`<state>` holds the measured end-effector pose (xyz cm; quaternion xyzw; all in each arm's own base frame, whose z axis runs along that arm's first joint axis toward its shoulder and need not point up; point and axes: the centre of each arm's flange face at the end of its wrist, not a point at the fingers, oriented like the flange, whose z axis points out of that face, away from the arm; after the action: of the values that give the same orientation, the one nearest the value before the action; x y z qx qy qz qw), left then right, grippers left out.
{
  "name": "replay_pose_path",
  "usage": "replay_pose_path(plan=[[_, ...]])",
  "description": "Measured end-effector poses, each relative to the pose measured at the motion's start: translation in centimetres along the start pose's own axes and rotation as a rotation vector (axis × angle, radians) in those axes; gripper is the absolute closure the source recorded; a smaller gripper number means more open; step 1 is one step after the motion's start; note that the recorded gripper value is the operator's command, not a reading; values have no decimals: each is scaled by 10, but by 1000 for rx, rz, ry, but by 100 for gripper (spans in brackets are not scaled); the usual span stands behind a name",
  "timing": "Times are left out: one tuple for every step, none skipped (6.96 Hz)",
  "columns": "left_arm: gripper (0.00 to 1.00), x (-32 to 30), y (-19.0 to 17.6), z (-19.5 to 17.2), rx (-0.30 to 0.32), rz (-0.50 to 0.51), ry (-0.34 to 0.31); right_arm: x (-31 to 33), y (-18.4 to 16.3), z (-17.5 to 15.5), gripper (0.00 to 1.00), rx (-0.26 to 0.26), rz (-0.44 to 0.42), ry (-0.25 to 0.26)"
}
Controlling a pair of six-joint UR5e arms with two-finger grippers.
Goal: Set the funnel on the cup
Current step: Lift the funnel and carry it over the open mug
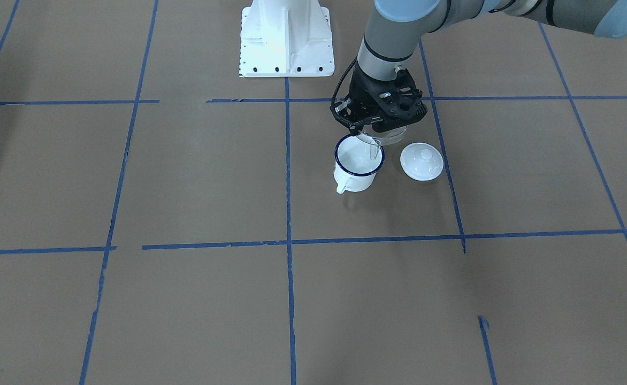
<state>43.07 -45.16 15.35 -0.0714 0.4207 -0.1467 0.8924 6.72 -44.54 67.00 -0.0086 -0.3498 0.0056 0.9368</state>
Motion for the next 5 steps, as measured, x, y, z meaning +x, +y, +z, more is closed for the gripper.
replay_pose_path(plan=[[100,8,1,9,-11,13,-13,0,0,0,0,0,0,0],[100,12,1,14,-18,25,-20,0,0,0,0,0,0,0],[100,15,3,17,-22,34,-23,0,0,0,0,0,0,0],[100,16,6,20,-27,40,-26,0,0,0,0,0,0,0],[100,17,7,23,-31,44,-29,0,0,0,0,0,0,0]])
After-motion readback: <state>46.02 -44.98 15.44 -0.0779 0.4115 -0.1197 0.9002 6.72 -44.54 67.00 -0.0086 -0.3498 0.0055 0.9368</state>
